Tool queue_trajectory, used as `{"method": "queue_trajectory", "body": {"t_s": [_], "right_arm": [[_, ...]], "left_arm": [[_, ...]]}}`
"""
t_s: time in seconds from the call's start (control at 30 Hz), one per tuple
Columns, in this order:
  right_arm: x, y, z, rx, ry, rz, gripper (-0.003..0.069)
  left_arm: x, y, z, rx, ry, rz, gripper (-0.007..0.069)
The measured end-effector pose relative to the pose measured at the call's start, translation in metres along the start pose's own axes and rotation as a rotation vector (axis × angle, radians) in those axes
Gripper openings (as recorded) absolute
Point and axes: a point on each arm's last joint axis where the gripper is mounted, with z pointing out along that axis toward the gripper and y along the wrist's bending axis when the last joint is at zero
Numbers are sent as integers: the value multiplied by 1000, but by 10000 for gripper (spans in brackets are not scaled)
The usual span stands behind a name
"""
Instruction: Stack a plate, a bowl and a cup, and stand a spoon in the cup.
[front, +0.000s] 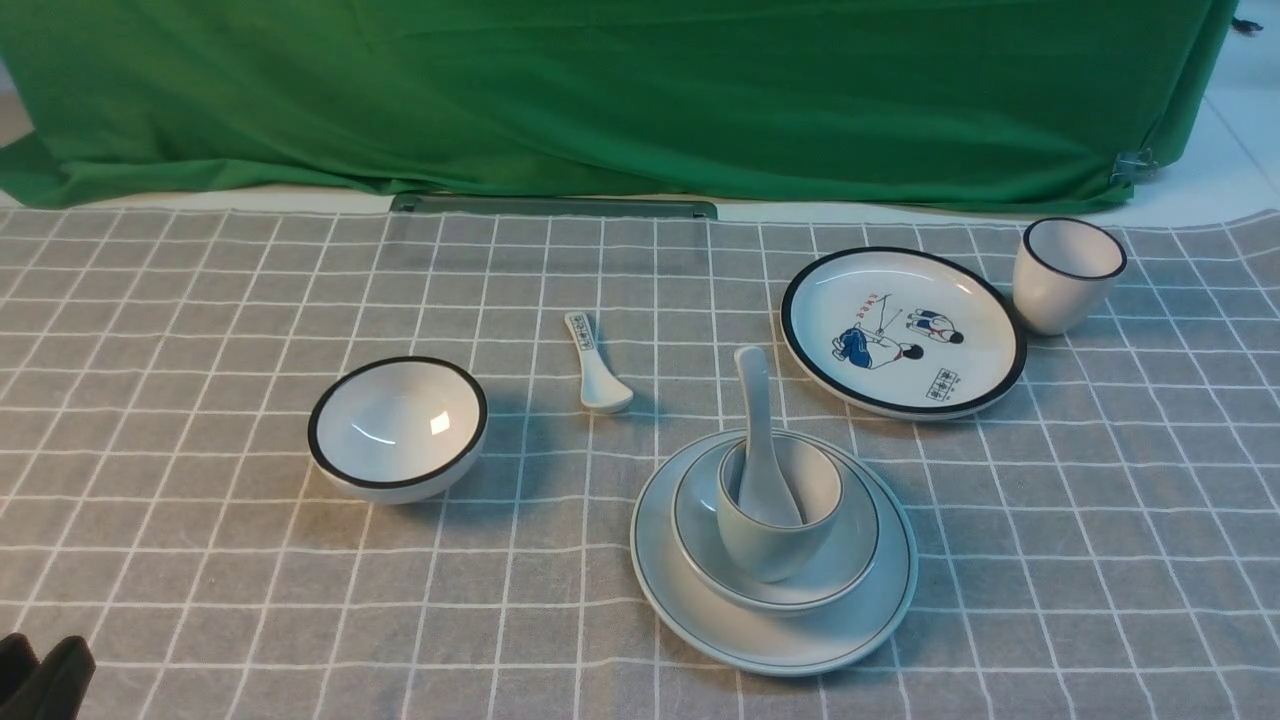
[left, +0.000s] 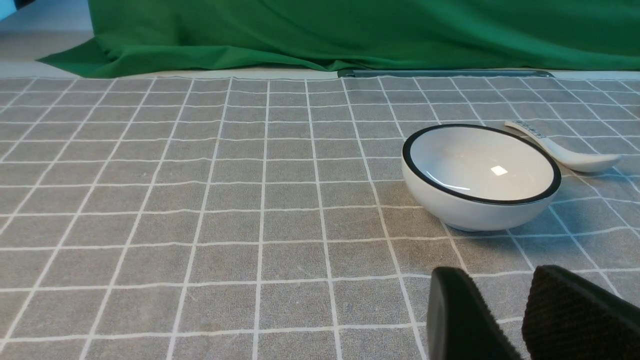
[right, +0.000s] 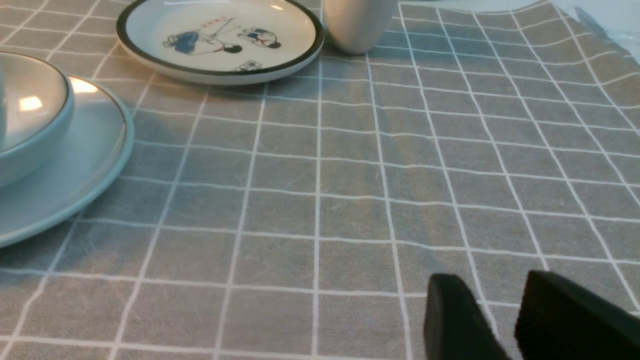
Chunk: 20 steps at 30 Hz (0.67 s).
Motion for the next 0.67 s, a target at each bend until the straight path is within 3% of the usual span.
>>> {"method": "queue_trajectory", "body": {"t_s": [0.67], "right_arm": [[0, 0, 0, 0, 0, 1, 242]], "left_arm": [[0, 0, 0, 0, 0, 3, 213]]}}
